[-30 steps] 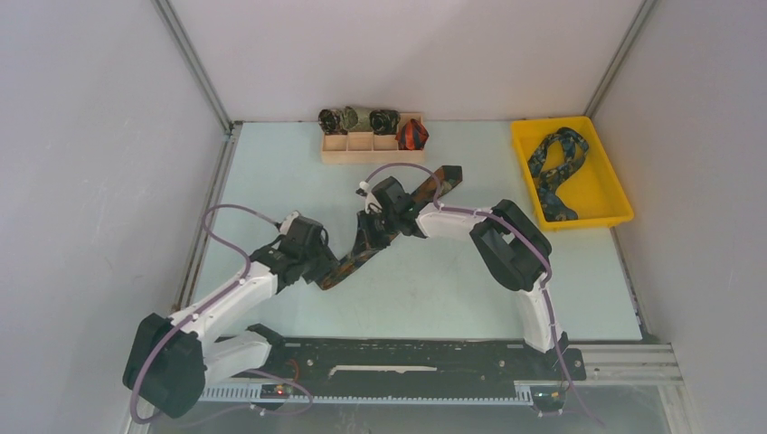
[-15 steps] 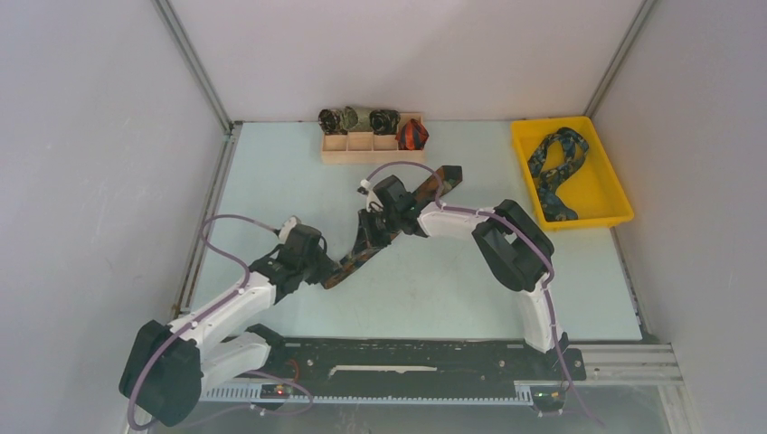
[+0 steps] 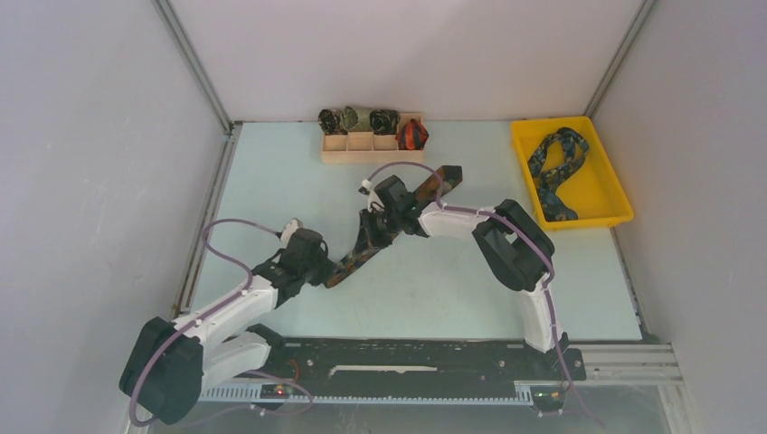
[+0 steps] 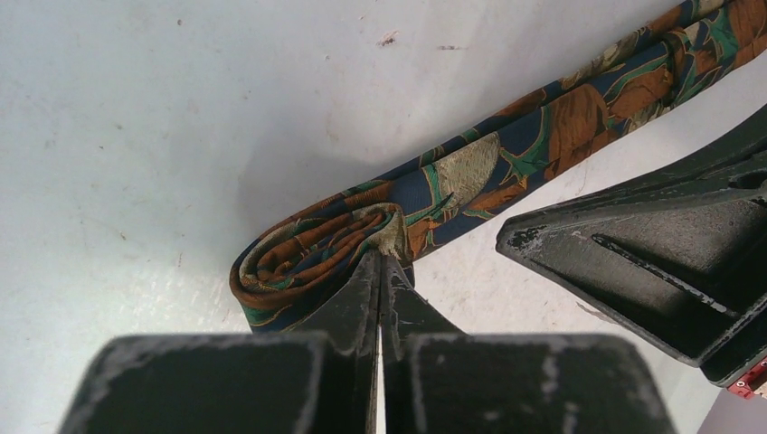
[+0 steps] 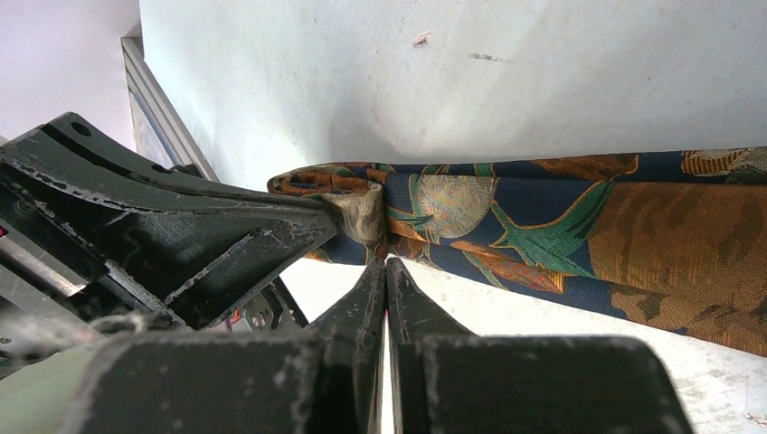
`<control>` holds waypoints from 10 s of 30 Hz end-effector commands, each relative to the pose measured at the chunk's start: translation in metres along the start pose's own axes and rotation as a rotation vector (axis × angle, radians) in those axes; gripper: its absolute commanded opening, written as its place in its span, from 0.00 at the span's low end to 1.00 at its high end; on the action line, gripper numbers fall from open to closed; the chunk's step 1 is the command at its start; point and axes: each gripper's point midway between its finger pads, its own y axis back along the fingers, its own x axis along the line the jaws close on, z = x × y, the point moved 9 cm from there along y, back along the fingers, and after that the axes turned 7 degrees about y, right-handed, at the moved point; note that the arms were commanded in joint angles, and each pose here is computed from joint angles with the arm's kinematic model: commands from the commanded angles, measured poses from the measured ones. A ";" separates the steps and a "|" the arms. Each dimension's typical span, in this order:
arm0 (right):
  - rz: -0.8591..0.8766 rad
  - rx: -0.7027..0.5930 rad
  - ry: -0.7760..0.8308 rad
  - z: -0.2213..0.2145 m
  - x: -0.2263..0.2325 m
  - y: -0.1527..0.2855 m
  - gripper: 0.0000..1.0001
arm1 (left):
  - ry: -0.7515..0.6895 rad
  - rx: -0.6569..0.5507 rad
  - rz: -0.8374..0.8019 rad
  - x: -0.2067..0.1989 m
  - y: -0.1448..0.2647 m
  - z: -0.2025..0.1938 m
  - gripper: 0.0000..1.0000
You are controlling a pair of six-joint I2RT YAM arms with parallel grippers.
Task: Roll the ties
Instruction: Roll the tie at the center of the board.
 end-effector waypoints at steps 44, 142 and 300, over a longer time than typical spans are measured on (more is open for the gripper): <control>0.029 0.128 0.158 -0.009 0.038 -0.040 0.07 | -0.025 -0.172 -0.078 0.049 0.049 0.000 0.73; 0.021 0.153 0.148 -0.014 0.062 -0.079 0.05 | 0.071 -0.137 0.054 0.022 0.044 0.021 0.00; -0.039 -0.037 0.211 0.013 0.021 -0.014 0.43 | -0.037 -0.175 -0.240 0.033 0.012 -0.003 0.59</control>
